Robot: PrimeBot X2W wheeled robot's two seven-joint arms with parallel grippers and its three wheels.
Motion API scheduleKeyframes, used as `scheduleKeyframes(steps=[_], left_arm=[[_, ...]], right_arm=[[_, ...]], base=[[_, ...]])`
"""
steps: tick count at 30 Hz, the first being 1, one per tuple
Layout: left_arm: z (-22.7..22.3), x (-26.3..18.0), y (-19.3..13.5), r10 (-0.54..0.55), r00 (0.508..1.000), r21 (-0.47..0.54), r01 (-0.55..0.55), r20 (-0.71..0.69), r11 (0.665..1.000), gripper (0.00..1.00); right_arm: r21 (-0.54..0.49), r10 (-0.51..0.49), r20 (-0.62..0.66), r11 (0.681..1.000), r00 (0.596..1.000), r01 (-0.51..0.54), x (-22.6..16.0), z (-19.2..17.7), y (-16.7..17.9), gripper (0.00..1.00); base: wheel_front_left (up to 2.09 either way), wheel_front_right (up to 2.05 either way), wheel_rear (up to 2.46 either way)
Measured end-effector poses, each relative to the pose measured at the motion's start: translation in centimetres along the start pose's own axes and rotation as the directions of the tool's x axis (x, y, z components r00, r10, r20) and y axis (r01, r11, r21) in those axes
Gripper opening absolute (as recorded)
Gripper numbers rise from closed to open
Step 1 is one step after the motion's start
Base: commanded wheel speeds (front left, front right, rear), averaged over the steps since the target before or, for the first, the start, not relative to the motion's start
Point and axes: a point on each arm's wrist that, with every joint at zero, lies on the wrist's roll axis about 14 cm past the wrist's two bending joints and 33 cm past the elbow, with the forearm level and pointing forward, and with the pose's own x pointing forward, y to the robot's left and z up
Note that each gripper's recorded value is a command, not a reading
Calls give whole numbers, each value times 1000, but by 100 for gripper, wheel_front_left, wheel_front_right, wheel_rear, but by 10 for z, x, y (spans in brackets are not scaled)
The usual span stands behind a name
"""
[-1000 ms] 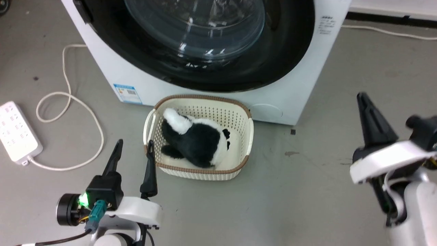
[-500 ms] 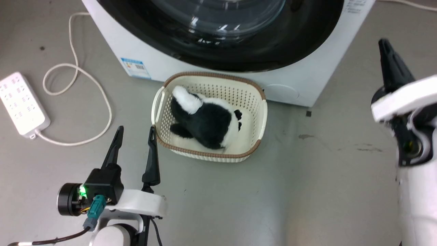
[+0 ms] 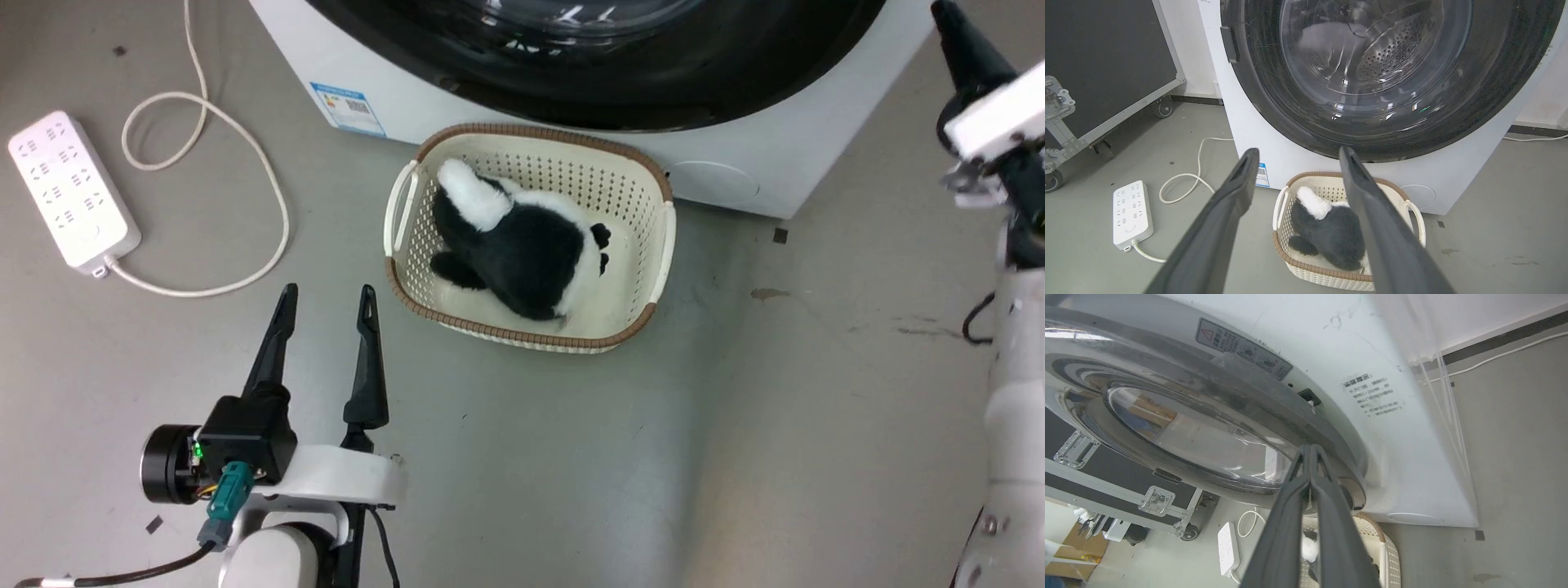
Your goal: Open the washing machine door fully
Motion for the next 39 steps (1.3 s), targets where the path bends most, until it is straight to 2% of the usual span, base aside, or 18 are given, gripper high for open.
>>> scheduleKeyframes(steps=[7,16,25,32,39], left_arm=[[-6,5,1,4,1000,8,-4,-5,1000,100],[-13,11,4,17,1000,15,-17,-7,1000,100],[-19,15,12,38,999,33,-38,-7,999,100],[-13,16,10,36,999,33,-37,20,999,100],[4,11,5,20,997,20,-21,69,1000,100]], right_arm=[[112,17,-67,994,998,-10,29,0,3,0],[258,40,-146,966,988,-1,61,2,-1,0],[412,124,-211,911,970,-27,85,0,10,0],[460,186,-268,887,945,-44,83,-2,21,0],[515,257,-300,854,919,-71,61,-4,39,0]], base=[[0,0,0],[0,0,0],[0,0,0],[0,0,0],[0,0,0]])
